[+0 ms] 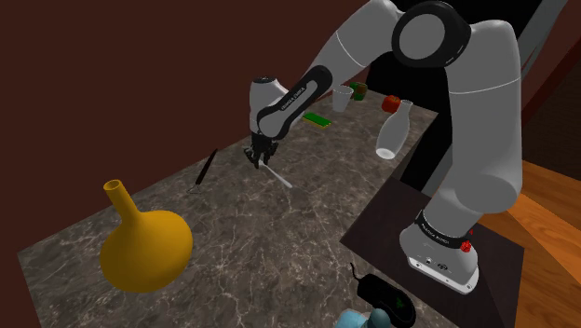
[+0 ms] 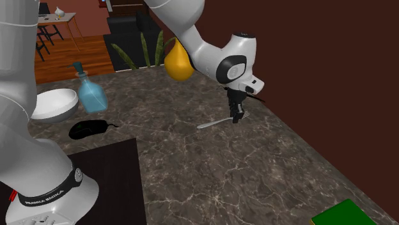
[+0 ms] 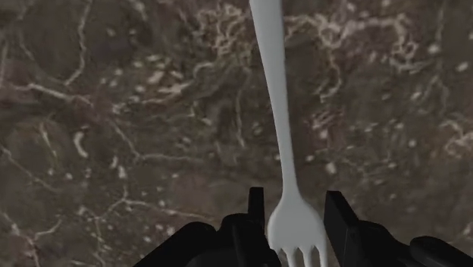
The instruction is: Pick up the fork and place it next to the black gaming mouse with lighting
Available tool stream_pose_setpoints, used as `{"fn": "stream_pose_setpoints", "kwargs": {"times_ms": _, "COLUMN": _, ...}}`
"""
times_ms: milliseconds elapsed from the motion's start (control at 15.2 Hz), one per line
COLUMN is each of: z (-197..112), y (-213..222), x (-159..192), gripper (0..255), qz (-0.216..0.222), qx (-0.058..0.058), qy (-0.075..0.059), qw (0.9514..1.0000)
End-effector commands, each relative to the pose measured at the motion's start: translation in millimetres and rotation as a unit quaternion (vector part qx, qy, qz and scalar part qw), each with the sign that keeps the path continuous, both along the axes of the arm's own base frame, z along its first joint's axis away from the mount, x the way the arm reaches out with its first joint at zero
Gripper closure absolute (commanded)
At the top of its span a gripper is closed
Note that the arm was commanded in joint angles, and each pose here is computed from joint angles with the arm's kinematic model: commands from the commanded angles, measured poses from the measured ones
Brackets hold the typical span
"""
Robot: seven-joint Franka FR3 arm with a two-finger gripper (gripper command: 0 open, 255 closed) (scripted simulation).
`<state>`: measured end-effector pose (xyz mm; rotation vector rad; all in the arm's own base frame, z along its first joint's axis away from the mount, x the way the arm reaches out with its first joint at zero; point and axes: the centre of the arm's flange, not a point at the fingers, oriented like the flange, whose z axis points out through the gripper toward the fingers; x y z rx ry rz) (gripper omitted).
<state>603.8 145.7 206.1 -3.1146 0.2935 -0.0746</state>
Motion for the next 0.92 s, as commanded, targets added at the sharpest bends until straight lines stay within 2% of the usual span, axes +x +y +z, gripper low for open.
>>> {"fn": "stream_pose_setpoints", "kwargs": {"times_ms": 0, "z": -2.2, "y": 4.6, "x": -1.3, "gripper": 255, "qz": 0.002, "qx": 0.001, "qy": 0.002, "qw": 1.0000}}
{"fn": "stream_pose_setpoints", "kwargs": {"times_ms": 858, "z": 66.4, "y": 4.6, "x": -1.3, "gripper": 255, "qz": 0.002, "qx": 0.001, "qy": 0.002, "qw": 1.0000}}
